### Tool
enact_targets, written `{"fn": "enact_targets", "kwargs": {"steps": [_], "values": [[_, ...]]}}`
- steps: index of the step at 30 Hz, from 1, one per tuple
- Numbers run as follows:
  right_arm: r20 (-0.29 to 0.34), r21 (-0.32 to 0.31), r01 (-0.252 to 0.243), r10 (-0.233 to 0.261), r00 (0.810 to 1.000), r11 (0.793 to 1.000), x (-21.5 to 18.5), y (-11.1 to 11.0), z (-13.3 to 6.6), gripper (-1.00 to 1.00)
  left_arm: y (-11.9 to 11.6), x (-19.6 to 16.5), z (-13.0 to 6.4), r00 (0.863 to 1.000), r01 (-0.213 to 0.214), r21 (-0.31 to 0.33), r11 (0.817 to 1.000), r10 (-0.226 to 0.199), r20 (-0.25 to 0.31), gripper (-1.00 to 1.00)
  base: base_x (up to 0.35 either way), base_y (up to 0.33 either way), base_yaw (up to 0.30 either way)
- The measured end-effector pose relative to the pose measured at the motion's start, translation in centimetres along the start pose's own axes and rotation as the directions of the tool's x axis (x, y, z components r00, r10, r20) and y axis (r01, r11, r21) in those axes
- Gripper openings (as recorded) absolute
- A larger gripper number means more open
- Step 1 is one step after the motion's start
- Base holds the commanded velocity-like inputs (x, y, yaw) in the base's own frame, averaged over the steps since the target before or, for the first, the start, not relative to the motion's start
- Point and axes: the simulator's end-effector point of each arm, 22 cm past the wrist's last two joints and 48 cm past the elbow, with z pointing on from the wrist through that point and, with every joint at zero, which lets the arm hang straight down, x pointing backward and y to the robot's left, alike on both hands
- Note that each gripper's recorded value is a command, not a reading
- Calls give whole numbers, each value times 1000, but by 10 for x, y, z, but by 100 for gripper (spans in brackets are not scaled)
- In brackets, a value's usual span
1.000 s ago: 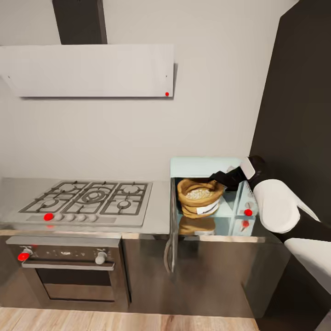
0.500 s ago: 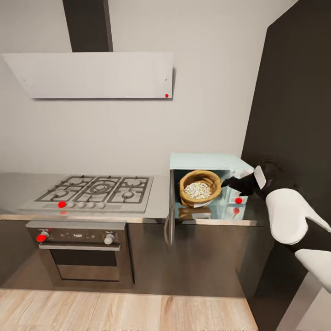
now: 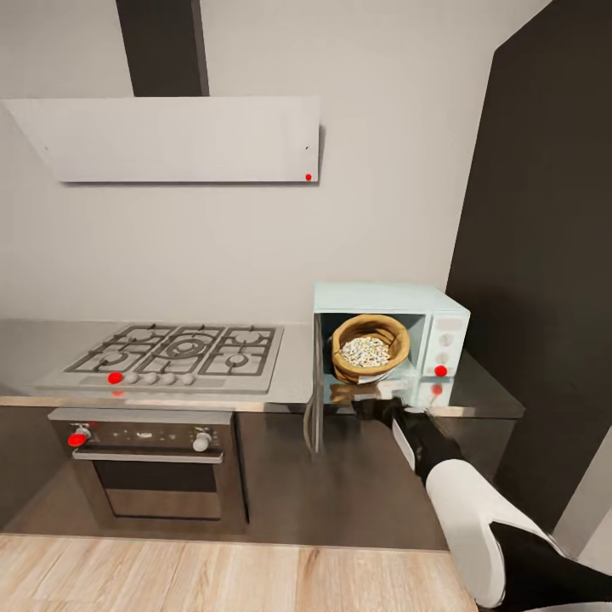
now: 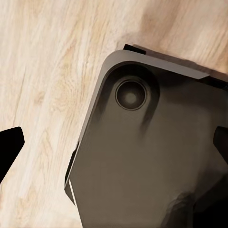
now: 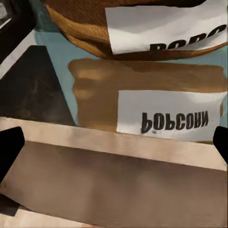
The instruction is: In the kitchen, take the popcorn bag from the countertop, put it into the microwave, and heat it until the popcorn is cooked so the cooked popcorn ends up inside the bag.
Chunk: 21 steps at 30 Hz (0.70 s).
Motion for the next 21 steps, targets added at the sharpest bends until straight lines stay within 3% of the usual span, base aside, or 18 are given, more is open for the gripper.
{"fn": "enact_targets", "kwargs": {"steps": [3, 21], "values": [[116, -19, 16, -14, 993, 1000, -19, 18, 0, 100, 0, 0, 0, 1000, 0, 0, 1000, 0, 0, 100, 0, 0, 0], [225, 104, -2, -22, 974, 995, -60, -19, -13, 100, 1, 0, 0, 1000, 6, -3, 1000, -6, 4, 100, 0, 0, 0]]}}
